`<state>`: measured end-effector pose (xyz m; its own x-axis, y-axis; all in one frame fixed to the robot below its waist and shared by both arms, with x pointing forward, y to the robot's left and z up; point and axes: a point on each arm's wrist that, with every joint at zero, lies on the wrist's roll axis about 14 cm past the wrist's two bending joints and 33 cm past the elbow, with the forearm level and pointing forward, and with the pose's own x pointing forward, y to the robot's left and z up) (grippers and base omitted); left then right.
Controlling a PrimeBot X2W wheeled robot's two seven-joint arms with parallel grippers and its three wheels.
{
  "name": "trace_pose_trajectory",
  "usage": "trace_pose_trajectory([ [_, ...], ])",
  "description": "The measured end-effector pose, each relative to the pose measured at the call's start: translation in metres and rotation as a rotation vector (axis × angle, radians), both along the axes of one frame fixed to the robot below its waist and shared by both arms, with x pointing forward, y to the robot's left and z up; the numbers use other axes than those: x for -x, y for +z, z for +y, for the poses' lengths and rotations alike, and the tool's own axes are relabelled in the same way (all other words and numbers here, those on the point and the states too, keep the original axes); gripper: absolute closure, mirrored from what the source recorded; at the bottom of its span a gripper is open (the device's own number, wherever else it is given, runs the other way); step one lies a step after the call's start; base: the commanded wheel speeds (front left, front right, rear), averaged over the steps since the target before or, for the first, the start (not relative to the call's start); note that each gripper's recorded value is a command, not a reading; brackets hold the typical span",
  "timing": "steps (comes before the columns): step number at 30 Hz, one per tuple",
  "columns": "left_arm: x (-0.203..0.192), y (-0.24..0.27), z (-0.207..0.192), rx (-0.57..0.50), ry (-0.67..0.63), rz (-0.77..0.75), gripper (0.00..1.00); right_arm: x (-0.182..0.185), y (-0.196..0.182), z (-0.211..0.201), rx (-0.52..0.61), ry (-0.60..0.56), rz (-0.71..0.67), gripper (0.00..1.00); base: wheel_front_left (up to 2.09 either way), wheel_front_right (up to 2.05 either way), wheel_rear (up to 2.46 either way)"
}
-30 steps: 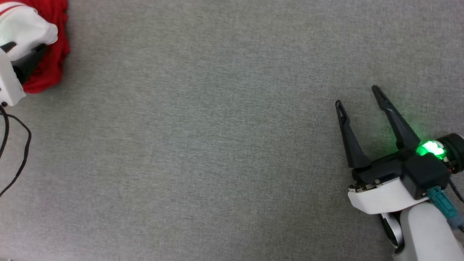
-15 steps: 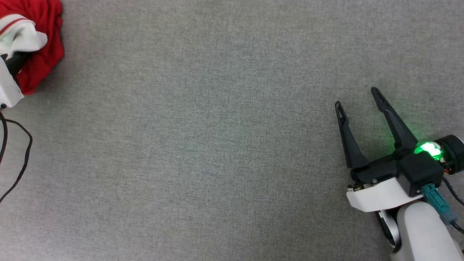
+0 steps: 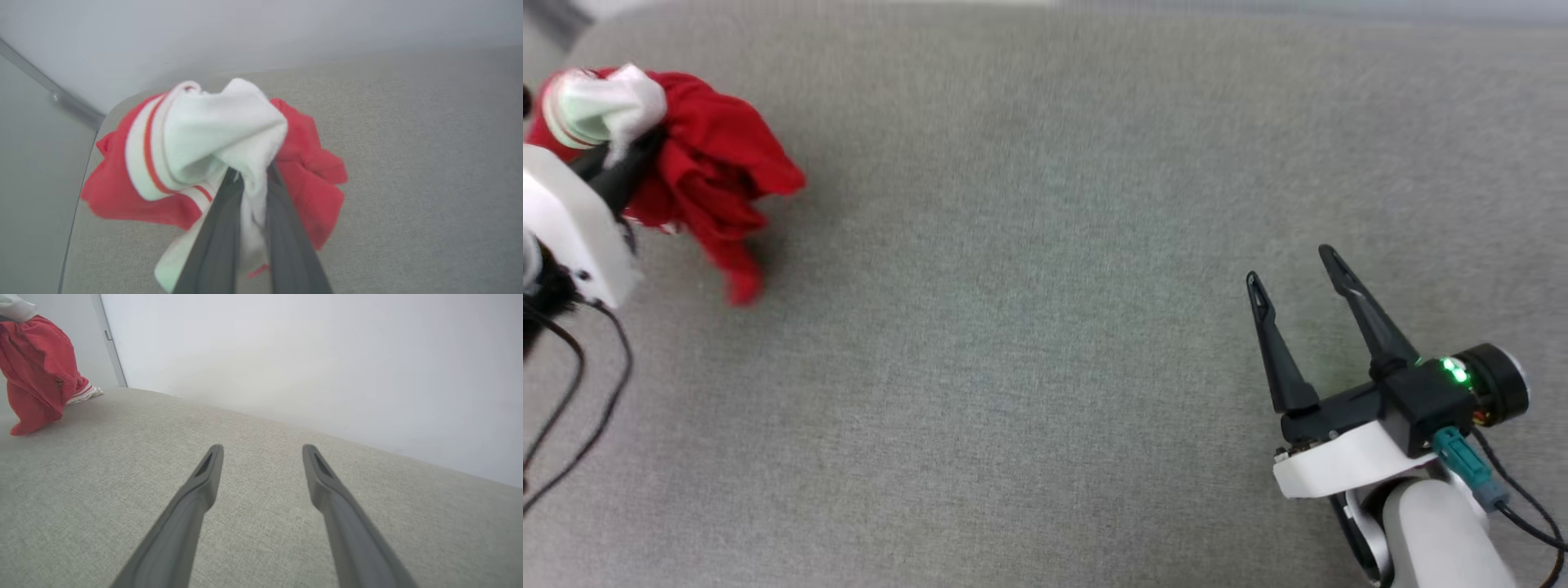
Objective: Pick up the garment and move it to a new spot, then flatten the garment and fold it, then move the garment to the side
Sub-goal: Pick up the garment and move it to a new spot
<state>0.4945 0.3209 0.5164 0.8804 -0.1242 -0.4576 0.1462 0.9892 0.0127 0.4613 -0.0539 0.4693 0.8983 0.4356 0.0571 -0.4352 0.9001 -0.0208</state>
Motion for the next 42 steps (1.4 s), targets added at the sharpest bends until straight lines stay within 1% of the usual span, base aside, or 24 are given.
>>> trace_pose_trajectory([
  [2, 0.006, 0.014, -0.021, 0.016, -0.06, -0.04, 1.0, 0.006, 0.013, -0.001, -0.01, -0.009, -0.022, 0.0, 0.0, 0.0, 0.0],
  [7, 0.022, 0.039, -0.09, 0.071, -0.24, -0.112, 1.0, 0.018, 0.042, -0.01, -0.016, -0.039, -0.08, 0.0, 0.0, 0.0, 0.0],
  [14, 0.042, 0.045, -0.21, 0.176, -0.505, -0.142, 1.0, 0.032, 0.061, -0.045, -0.004, -0.137, -0.119, 0.0, 0.0, 0.0, 0.0],
  [21, 0.056, 0.039, -0.321, 0.312, -0.682, -0.154, 1.0, 0.043, 0.073, -0.09, -0.003, -0.264, -0.145, 0.0, 0.0, 0.0, 0.0],
  [24, 0.058, 0.034, -0.361, 0.327, -0.737, -0.171, 1.0, 0.047, 0.077, -0.114, 0.002, -0.33, -0.155, 0.0, 0.0, 0.0, 0.0],
  [28, 0.066, 0.024, -0.412, 0.387, -0.791, -0.17, 1.0, 0.053, 0.078, -0.139, 0.015, -0.402, -0.157, 0.0, 0.0, 0.0, 0.0],
  [29, 0.069, 0.018, -0.422, 0.391, -0.802, -0.16, 0.79, 0.055, 0.079, -0.144, 0.015, -0.418, -0.157, 0.0, 0.0, 0.0, 0.0],
  [30, 0.073, 0.013, -0.431, 0.394, -0.816, -0.15, 0.22, 0.056, 0.079, -0.15, 0.019, -0.434, -0.158, 0.0, 0.0, 0.0, 0.0],
  [31, 0.076, 0.006, -0.438, 0.39, -0.828, -0.135, 0.0, 0.057, 0.079, -0.154, 0.021, -0.447, -0.158, 0.0, 0.0, 0.0, 0.0],
  [35, 0.092, -0.016, -0.455, 0.375, -0.893, -0.086, 0.0, 0.059, 0.078, -0.162, 0.027, -0.47, -0.155, 0.0, 0.0, 0.0, 0.0],
  [38, 0.092, -0.013, -0.453, 0.383, -0.891, -0.123, 0.0, 0.058, 0.081, -0.159, 0.022, -0.463, -0.163, 0.0, 0.0, 0.0, 0.0],
  [42, 0.079, 0.005, -0.435, 0.389, -0.826, -0.224, 0.0, 0.06, 0.083, -0.149, 0.013, -0.435, -0.168, 0.0, 0.0, 0.0, 0.0],
])
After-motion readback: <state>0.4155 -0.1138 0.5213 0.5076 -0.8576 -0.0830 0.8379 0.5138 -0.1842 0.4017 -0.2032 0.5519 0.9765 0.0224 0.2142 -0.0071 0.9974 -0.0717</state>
